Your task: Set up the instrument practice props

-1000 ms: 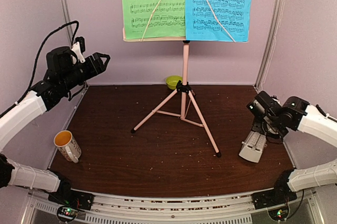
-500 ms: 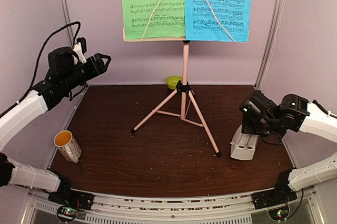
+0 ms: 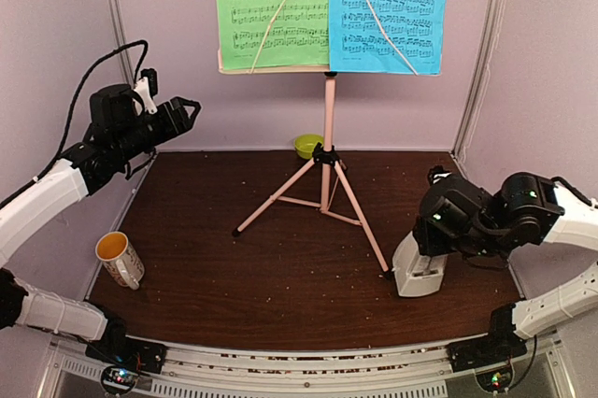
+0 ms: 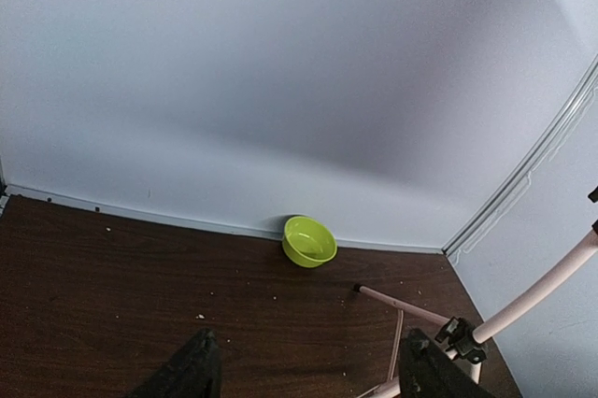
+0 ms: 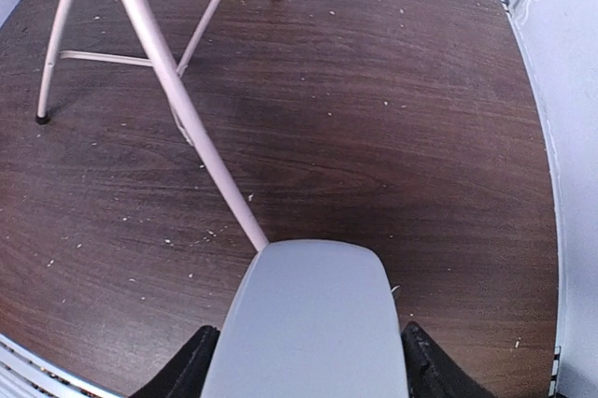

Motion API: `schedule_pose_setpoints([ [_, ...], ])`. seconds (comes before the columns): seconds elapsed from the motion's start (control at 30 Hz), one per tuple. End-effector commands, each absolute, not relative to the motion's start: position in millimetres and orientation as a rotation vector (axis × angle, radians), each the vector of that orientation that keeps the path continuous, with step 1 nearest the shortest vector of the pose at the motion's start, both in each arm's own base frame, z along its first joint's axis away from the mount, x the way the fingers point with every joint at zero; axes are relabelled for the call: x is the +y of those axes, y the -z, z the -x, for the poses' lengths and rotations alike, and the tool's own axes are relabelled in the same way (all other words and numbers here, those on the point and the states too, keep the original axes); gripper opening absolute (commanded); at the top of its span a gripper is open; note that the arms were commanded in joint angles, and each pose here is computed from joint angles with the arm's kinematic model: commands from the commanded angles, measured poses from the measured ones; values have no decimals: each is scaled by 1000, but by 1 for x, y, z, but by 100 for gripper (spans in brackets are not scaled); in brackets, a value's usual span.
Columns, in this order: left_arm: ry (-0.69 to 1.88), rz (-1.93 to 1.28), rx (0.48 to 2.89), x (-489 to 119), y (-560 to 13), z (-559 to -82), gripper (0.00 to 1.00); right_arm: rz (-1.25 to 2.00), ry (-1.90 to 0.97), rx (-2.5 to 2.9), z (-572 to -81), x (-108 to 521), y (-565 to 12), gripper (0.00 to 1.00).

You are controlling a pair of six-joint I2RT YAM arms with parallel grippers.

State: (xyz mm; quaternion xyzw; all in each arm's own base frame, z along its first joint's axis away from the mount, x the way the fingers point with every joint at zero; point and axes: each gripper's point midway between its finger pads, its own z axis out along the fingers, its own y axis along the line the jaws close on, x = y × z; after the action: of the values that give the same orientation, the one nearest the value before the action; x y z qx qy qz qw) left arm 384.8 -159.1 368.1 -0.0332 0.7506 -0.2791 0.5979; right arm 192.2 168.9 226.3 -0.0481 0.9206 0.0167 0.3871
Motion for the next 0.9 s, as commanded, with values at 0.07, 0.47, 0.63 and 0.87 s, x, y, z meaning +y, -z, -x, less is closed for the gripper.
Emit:
schedule_pose_setpoints([
  [0.07,676,26,1668,-162,-386,-383,67,172,-198,2218,-201,219,-265,32],
  [0.47,655,-344,1683,-207,-317,-335,65,438,-343,2123,-212,324,-268,30],
  [0.63,708,-546,1617,-233,-268,-298,64,627,-354,2062,-212,352,-261,30],
  [0.87,660,-864,1502,-267,-210,-251,67,869,-444,1966,-206,380,-257,27],
])
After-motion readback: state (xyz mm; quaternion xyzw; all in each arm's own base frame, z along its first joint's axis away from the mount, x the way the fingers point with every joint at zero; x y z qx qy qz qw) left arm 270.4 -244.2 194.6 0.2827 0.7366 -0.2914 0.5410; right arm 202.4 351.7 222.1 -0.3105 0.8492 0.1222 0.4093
